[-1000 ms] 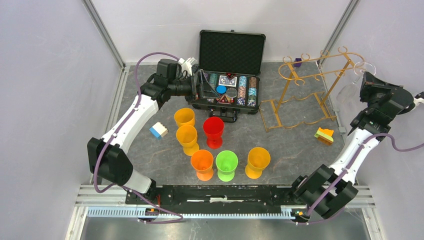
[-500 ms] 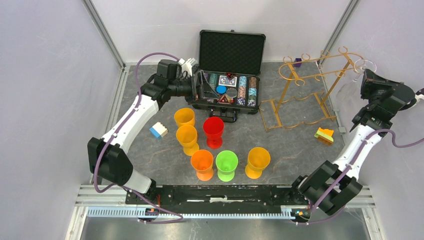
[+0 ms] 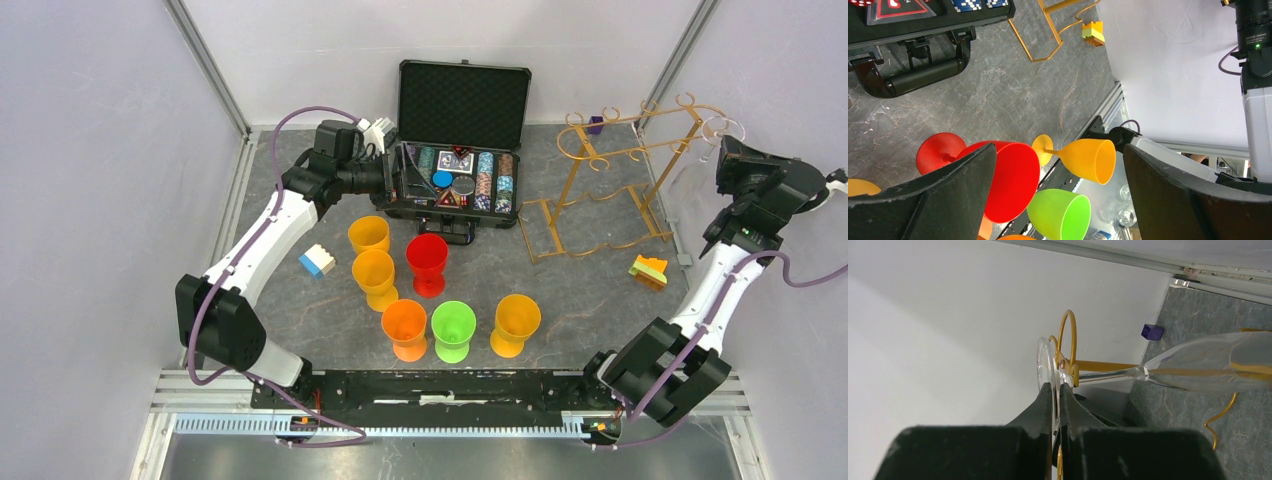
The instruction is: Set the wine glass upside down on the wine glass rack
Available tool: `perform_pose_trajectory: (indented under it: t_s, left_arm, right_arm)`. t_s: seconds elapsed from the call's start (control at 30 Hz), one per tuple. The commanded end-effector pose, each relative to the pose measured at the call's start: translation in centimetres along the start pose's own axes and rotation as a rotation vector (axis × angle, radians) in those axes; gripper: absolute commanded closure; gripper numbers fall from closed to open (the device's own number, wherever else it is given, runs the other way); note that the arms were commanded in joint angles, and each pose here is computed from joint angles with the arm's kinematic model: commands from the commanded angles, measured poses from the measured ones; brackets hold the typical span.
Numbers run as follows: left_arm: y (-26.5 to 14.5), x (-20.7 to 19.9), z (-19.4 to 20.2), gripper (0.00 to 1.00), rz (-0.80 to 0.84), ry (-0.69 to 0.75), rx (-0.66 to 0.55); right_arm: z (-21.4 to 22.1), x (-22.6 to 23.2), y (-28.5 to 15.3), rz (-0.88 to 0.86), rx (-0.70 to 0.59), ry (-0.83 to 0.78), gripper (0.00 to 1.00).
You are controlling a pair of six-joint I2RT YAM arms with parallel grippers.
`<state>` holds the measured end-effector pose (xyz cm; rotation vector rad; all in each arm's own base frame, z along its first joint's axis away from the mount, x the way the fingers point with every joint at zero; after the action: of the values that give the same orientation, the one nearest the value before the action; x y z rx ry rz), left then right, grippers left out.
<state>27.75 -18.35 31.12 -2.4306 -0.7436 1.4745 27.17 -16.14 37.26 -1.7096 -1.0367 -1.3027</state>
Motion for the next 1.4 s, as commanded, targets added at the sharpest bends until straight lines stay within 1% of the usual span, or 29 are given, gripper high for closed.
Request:
perform_pose_trajectory:
  t_s: [0.0, 0.23, 0.3, 0.37, 0.43, 0.57, 0.67, 0.87, 1.0, 1.27, 1.37]
  left_arm:
    - [-0.2, -0.4, -0.1, 0.00, 0.036, 0.069, -0.011]
    - [-0.2, -0.3, 0.0, 0.00, 0.037, 0.069, -0.010]
    - [-0.2, -0.3, 0.0, 0.00, 0.036, 0.068, -0.011]
    - [-0.2, -0.3, 0.0, 0.00, 0.035, 0.068, -0.009]
    - [-0.1, -0.2, 0.0, 0.00, 0.035, 0.067, -0.008]
    - [0.0, -0.1, 0.0, 0.00, 0.034, 0.064, -0.004]
    - [0.0, -0.1, 0.0, 0.00, 0.033, 0.064, -0.004]
    - [0.1, 0.0, 0.1, 0.00, 0.034, 0.061, -0.001]
    - [0.1, 0.0, 0.0, 0.00, 0.033, 0.062, -0.002]
    - [0.0, -0.1, -0.1, 0.00, 0.037, 0.065, -0.004]
    - [0.0, -0.2, -0.1, 0.00, 0.039, 0.067, -0.006]
  right_arm:
    - [0.0, 2.0, -0.3, -0.074, 0.010, -0.065, 0.91]
    - [-0.1, 2.5, -0.7, -0.078, 0.013, -0.108, 0.76]
    - [-0.2, 2.9, -0.7, -0.081, 0.017, -0.135, 0.69]
    - [-0.3, 3.2, -0.7, -0.065, 0.025, -0.161, 0.67]
    - [-0.4, 3.6, -0.6, -0.058, 0.037, -0.192, 0.63]
    - [-0.4, 4.1, -0.7, -0.057, 0.060, -0.225, 0.59]
    - [-0.4, 4.3, -0.9, -0.035, 0.082, -0.268, 0.52]
    - [-0.2, 3.8, -1.4, -0.010, 0.097, -0.303, 0.43]
    - [0.0, 3.5, -1.7, -0.003, 0.109, -0.310, 0.41]
    - [0.7, 2.9, -2.1, -0.016, 0.181, -0.296, 0.37]
    - [1.0, 2.9, -2.4, -0.052, 0.222, -0.307, 0.35]
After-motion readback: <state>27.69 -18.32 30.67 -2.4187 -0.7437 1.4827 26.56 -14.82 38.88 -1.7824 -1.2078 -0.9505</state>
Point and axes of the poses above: each gripper's point midway between its finger pads, its own y axis out along the fingers, its own x axis along the line the jaws close on, z = x × y, the point moved 10 cm from there along -y, back along the fingers, and after that the axes turned 1 degree about y, right-handed, at the moved point
